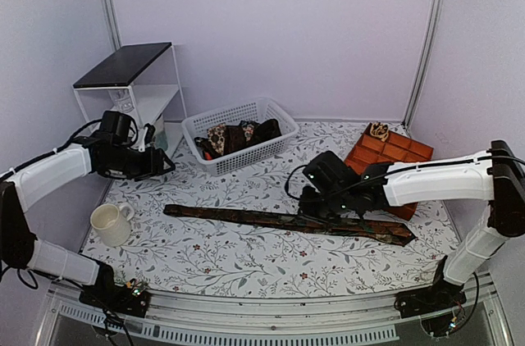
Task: Roll the ties
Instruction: Roll the tie at the center of the board.
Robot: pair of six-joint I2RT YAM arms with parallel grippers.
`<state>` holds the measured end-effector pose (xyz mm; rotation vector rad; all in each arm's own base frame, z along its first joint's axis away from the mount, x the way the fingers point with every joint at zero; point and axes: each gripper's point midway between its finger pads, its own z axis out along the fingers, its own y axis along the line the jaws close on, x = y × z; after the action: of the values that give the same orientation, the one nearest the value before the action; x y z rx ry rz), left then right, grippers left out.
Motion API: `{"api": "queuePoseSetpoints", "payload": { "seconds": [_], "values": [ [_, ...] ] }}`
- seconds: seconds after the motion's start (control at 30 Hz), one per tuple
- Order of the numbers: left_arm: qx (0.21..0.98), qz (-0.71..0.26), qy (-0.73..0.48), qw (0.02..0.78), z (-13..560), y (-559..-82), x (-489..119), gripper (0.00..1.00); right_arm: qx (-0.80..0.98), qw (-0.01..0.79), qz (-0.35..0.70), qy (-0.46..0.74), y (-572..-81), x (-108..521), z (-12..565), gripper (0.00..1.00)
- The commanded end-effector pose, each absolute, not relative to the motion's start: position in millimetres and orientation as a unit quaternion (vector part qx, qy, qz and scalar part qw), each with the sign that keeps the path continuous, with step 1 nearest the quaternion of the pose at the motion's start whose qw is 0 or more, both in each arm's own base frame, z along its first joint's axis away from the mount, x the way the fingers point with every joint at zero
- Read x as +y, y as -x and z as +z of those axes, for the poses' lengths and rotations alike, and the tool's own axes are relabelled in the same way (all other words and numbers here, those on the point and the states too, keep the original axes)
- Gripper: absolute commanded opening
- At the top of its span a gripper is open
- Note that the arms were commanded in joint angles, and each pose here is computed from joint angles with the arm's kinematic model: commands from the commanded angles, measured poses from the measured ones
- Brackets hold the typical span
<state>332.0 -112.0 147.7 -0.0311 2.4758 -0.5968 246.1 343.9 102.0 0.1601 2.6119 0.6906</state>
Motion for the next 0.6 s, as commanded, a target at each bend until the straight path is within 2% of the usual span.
{"api": "queuePoseSetpoints", "payload": {
  "seconds": [0.0, 0.03, 0.07, 0.23, 0.57],
  "values": [
    [0.915, -0.244, -0.017, 0.320, 172, -335, -125, 0.93, 0.952, 0.217, 0.160, -0.148, -238, 273, 74, 0.00],
    [0.914, -0.245, -0.020, 0.322, 174, -334, -126, 0.98, 0.952, 0.213, 0.152, -0.159, -235, 264, 67, 0.00],
    [0.913, -0.248, -0.021, 0.324, 176, -334, -127, 0.98, 0.952, 0.209, 0.146, -0.168, -233, 257, 63, 0.00],
    [0.908, -0.255, -0.024, 0.331, 180, -331, -129, 0.99, 0.947, 0.212, 0.121, -0.210, -241, 230, 54, 0.00],
    [0.911, -0.237, -0.015, 0.337, 176, -336, -124, 0.99, 0.949, 0.164, 0.067, -0.260, -236, 202, 11, 0.00]
  ]
}}
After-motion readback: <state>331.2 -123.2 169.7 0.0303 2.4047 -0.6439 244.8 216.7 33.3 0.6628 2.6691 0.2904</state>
